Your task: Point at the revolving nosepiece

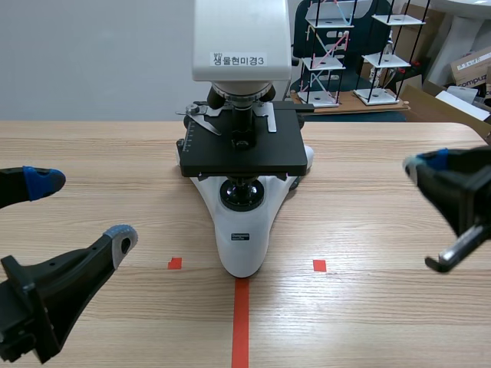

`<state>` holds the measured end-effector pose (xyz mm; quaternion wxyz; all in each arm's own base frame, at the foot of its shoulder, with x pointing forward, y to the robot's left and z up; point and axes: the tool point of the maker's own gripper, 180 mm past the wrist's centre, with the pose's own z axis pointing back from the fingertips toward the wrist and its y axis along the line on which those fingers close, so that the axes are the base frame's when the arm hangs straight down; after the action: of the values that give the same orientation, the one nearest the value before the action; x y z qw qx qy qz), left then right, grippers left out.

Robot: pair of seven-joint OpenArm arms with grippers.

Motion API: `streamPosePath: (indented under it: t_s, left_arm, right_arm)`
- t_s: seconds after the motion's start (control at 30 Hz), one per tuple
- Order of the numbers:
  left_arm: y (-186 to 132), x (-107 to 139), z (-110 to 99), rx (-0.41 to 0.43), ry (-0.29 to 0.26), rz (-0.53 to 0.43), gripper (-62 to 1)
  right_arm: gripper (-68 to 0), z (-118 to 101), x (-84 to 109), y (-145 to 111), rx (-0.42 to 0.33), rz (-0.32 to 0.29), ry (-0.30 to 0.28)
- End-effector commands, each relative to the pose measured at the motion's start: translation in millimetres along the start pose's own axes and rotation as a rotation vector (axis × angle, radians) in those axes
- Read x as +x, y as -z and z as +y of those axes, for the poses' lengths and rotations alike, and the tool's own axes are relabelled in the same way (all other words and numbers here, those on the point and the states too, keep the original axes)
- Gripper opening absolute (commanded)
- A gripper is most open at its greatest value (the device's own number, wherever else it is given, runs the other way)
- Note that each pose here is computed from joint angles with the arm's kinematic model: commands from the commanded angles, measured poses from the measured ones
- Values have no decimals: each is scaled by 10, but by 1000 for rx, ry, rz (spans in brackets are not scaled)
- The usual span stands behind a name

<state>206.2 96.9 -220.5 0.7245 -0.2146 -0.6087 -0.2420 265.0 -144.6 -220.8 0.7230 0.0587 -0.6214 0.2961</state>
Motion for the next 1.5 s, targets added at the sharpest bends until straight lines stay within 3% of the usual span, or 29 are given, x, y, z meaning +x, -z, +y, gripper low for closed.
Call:
streamPosePath:
  t_s: [0.0,0.1,0.43,0.63,0.73,0.8,0.97,1.47]
  left_arm:
    - [0,64,-21,-4,-12,-26,14]
    - [0,64,-21,-4,-12,-26,14]
    - [0,64,-21,-4,-12,-27,14]
    - [0,64,-21,-4,-12,-27,14]
    - [0,65,-21,-4,-12,-27,14]
    - [0,67,-21,-4,-12,-28,14]
    - [0,70,-22,-4,-12,-30,14]
    - [0,69,-22,-4,-12,-29,14]
  right_arm:
    - [-671,-119,183,66,-22,-67,-14]
    - [-671,-208,342,183,-33,-124,-34]
    - [-671,-286,500,638,4,-218,-27]
    - [-671,-144,589,853,140,-255,-38]
    - [-672,-115,668,922,167,-295,-34]
    - [-672,-77,688,982,192,-300,-30]
    - [-673,146,633,1088,294,-270,-83]
    - [-673,189,630,1101,302,-270,-89]
